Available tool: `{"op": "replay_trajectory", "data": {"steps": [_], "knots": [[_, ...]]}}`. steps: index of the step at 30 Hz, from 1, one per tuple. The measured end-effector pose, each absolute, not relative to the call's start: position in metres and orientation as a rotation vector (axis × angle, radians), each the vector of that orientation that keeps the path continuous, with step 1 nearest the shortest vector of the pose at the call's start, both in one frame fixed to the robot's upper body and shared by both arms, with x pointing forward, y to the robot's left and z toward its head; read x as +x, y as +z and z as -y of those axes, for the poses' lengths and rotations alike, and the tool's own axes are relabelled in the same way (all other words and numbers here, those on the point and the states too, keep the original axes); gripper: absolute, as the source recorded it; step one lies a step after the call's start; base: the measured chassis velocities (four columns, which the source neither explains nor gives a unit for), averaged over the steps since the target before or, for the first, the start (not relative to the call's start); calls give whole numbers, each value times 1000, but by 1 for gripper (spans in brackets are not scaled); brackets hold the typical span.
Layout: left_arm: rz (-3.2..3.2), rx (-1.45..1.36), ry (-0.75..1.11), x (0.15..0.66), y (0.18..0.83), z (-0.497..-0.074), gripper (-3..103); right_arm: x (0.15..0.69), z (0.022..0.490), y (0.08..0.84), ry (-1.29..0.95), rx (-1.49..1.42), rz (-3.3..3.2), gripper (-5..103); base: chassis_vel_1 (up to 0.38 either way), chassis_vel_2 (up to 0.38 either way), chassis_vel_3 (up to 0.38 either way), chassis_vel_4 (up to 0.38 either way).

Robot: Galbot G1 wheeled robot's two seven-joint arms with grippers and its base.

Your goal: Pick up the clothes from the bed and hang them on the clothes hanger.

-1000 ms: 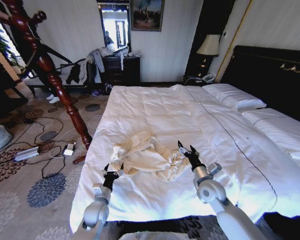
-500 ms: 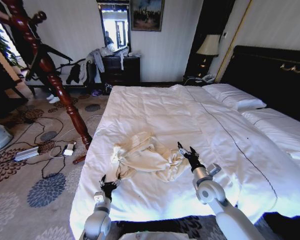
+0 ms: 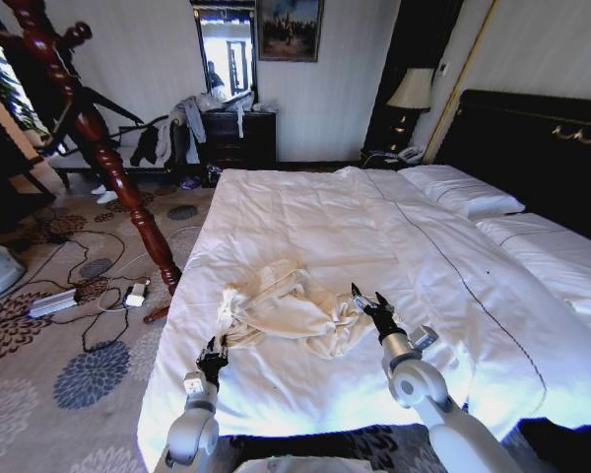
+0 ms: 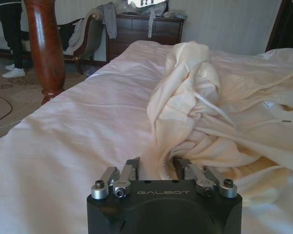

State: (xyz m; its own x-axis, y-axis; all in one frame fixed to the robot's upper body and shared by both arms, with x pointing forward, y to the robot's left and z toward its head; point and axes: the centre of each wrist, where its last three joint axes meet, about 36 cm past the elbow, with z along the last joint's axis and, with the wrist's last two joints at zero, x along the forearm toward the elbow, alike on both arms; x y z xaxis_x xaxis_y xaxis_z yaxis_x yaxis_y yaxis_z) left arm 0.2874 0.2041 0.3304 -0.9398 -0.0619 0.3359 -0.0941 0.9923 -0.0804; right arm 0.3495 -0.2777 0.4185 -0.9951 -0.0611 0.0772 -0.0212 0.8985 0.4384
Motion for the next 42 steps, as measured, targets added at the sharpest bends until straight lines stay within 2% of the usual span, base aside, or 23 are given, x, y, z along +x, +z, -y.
{"op": "replay_trajectory", "data": {"steps": [1, 5, 8, 10, 14, 16, 20, 22, 25, 31, 39, 41, 42], "knots": [[2797, 113, 136, 287, 330, -204, 41, 350, 278, 419, -685, 65, 2974, 100, 0, 0, 0, 0], [2808, 116, 157, 285, 334, -199, 64, 345, 281, 420, -671, 54, 2976, 100, 0, 0, 0, 0], [2819, 117, 165, 283, 336, -197, 70, 344, 282, 421, -667, 52, 2978, 100, 0, 0, 0, 0], [2828, 119, 171, 281, 339, -197, 83, 343, 282, 421, -663, 52, 2980, 100, 0, 0, 0, 0], [2834, 123, 171, 284, 340, -198, 77, 342, 282, 423, -664, 53, 2982, 100, 0, 0, 0, 0], [2833, 125, 172, 290, 339, -199, 66, 341, 281, 423, -664, 55, 2981, 100, 0, 0, 0, 0], [2830, 131, 204, 302, 340, -195, 66, 339, 279, 424, -672, 52, 2973, 100, 0, 0, 0, 0], [2830, 131, 214, 304, 341, -193, 70, 339, 279, 424, -676, 52, 2970, 100, 0, 0, 0, 0], [2828, 120, 235, 311, 341, -186, 84, 340, 278, 422, -680, 50, 2963, 100, 0, 0, 0, 0], [2818, 106, 244, 315, 339, -180, 87, 344, 276, 418, -685, 46, 2955, 100, 0, 0, 0, 0], [2789, 191, 249, 319, 338, -182, 76, 347, 274, 410, -689, 38, 2937, 100, 0, 0, 0, 0], [2782, 213, 262, 321, 339, -185, 67, 348, 274, 409, -688, 35, 2934, 100, 0, 0, 0, 0], [2782, 213, 262, 321, 339, -185, 67, 348, 274, 409, -688, 35, 2934, 100, 0, 0, 0, 0]]}}
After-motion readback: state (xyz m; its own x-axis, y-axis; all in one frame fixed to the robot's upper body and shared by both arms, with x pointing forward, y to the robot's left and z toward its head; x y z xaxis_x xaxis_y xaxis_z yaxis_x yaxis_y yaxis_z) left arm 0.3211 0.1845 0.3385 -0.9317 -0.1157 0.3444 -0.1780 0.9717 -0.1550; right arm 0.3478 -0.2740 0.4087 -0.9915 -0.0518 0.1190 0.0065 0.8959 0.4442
